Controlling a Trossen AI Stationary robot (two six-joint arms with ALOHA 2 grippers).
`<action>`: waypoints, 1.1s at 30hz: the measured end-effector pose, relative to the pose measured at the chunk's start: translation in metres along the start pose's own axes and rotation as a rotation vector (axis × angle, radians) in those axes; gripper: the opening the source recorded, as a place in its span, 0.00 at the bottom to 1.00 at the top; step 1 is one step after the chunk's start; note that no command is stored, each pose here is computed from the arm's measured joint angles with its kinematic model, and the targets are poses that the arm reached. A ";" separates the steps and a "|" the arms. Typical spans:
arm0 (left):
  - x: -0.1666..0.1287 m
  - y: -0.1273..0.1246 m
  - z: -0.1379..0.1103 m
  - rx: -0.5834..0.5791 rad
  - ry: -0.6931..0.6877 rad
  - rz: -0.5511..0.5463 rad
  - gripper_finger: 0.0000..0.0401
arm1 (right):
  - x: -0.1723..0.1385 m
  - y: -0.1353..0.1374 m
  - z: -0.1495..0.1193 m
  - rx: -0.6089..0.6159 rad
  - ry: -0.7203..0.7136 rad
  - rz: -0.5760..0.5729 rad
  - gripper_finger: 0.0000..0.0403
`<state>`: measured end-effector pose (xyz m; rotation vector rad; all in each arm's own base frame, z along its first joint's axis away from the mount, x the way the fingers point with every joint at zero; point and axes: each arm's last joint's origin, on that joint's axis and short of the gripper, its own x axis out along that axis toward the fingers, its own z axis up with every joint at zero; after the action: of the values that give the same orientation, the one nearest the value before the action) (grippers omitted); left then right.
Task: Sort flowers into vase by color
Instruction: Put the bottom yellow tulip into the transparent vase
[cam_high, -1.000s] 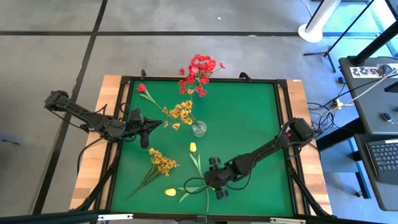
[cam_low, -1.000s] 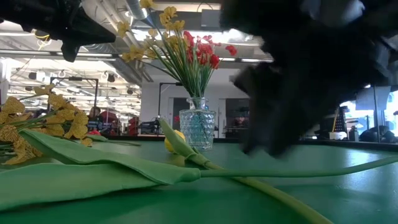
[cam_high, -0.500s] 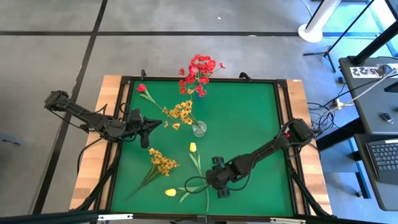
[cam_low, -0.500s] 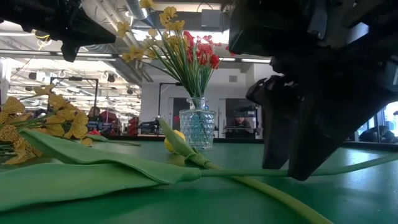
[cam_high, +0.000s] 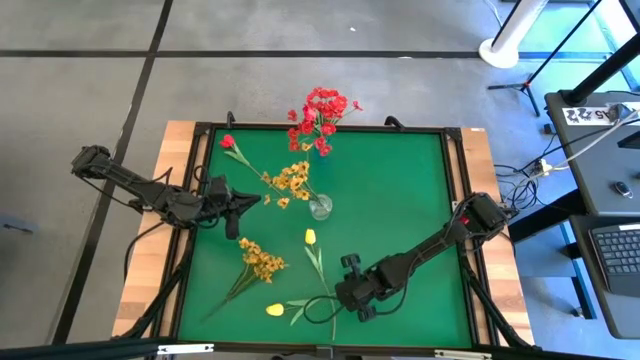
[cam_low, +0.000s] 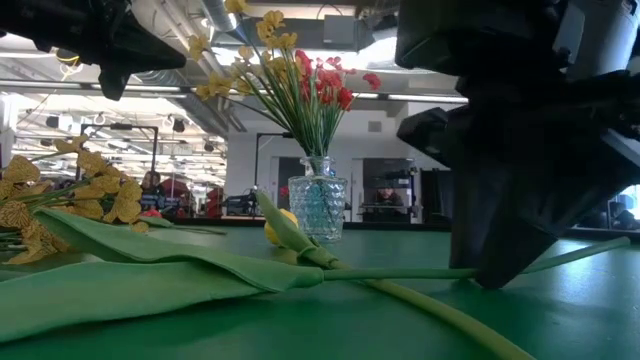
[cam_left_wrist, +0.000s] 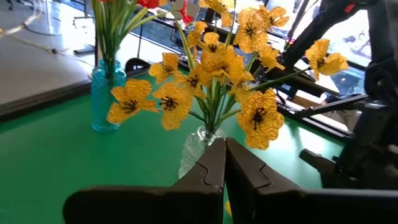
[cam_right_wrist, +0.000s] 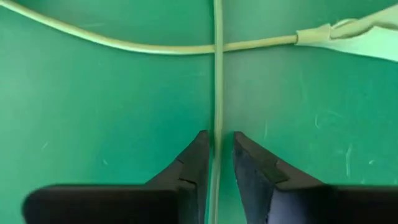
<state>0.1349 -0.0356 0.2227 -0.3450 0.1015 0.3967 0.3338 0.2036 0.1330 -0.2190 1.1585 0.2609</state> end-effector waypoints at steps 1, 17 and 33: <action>0.000 0.000 0.000 -0.013 0.005 -0.008 0.00 | 0.000 0.000 -0.001 0.002 0.010 0.000 0.16; 0.000 0.000 -0.003 -0.025 0.036 -0.020 0.00 | -0.041 -0.006 0.011 -0.008 -0.145 -0.081 0.01; 0.000 -0.001 -0.003 -0.027 0.055 -0.055 0.00 | -0.139 -0.046 0.013 0.042 -0.814 -0.260 0.01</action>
<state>0.1349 -0.0374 0.2197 -0.3847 0.1401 0.3342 0.3070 0.1518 0.2679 -0.1957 0.3225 0.0749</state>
